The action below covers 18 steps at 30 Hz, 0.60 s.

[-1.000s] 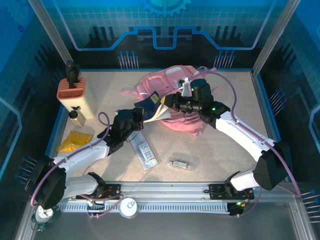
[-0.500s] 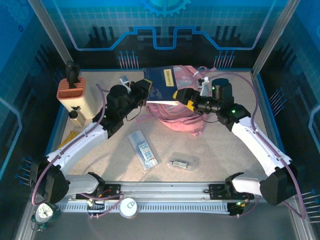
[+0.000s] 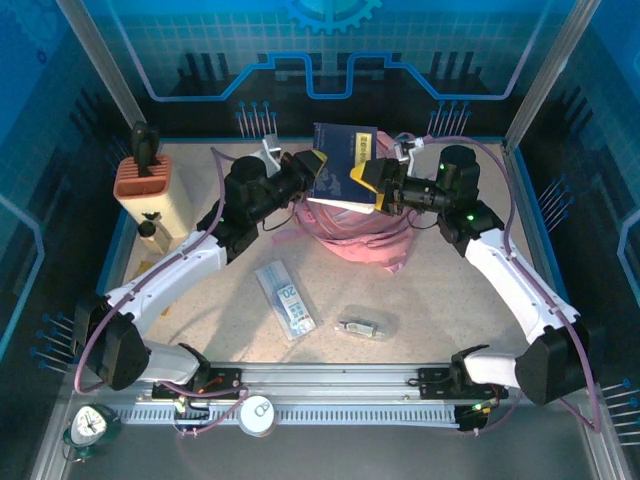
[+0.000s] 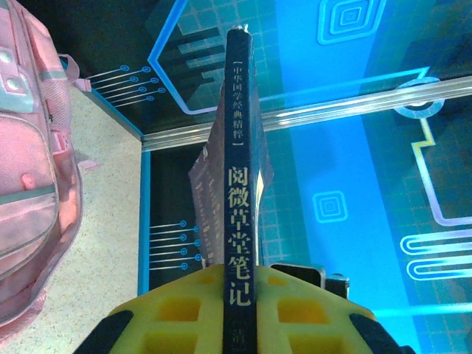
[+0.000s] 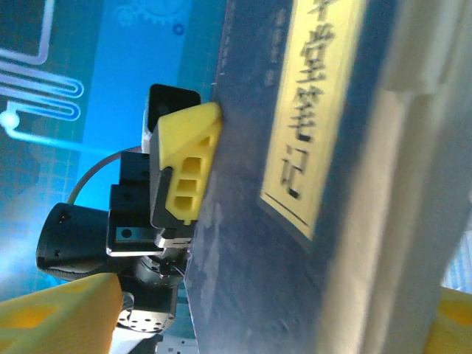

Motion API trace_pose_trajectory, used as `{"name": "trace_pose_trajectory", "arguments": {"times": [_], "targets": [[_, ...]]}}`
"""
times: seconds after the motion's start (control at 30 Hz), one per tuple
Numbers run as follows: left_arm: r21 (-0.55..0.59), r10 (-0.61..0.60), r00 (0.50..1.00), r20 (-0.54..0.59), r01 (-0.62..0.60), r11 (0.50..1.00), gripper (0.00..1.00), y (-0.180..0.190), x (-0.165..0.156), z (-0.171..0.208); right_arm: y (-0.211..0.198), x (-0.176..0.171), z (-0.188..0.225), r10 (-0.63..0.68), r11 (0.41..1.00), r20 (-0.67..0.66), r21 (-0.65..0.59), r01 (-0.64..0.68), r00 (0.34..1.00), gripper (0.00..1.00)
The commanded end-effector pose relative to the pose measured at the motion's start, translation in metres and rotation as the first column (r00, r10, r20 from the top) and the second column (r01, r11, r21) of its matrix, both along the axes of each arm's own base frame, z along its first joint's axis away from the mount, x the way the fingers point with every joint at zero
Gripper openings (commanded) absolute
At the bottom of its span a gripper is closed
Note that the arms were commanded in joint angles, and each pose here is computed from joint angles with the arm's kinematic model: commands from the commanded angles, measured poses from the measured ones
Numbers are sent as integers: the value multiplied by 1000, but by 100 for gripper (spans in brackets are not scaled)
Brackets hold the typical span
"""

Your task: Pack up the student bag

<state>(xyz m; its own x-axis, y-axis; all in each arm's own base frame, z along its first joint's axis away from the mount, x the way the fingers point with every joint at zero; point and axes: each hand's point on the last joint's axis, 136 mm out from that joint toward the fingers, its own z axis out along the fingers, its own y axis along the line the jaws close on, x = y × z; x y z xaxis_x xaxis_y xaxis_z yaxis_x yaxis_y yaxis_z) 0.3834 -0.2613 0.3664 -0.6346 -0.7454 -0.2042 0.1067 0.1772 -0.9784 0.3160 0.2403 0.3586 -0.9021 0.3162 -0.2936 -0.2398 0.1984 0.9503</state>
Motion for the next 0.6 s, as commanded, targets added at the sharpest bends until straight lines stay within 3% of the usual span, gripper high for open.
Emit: {"name": "trace_pose_trajectory", "arguments": {"times": [0.0, 0.17, 0.23, 0.47, 0.5, 0.57], "targets": [[8, 0, 994, 111, -1, 1000, 0, 0, -3, 29, -1, -3, 17, 27, 999, 34, 42, -28, 999, 74], [60, 8, 995, 96, -14, 998, 0, 0, 0, 22, -7, -2, 3, -7, 1000, 10, -23, 7, 1000, 53], [76, 9, 995, 95, -17, 997, 0, -1, 0, 20, -12, 0, -5, -35, 997, 10, -68, 36, 999, 41], [130, -4, 996, 93, -9, 992, 0, -5, -3, 14, -21, 1, -9, -58, 994, 28, -94, 61, 998, 10], [137, -11, 995, 94, -2, 991, 5, -6, -4, 14, -24, 1, -8, -63, 993, 37, -99, 66, 997, 7], [178, -34, 994, 106, 15, 984, 30, -8, -8, 11, -32, 0, -7, -88, 988, 57, -123, 94, 994, 3]]}}
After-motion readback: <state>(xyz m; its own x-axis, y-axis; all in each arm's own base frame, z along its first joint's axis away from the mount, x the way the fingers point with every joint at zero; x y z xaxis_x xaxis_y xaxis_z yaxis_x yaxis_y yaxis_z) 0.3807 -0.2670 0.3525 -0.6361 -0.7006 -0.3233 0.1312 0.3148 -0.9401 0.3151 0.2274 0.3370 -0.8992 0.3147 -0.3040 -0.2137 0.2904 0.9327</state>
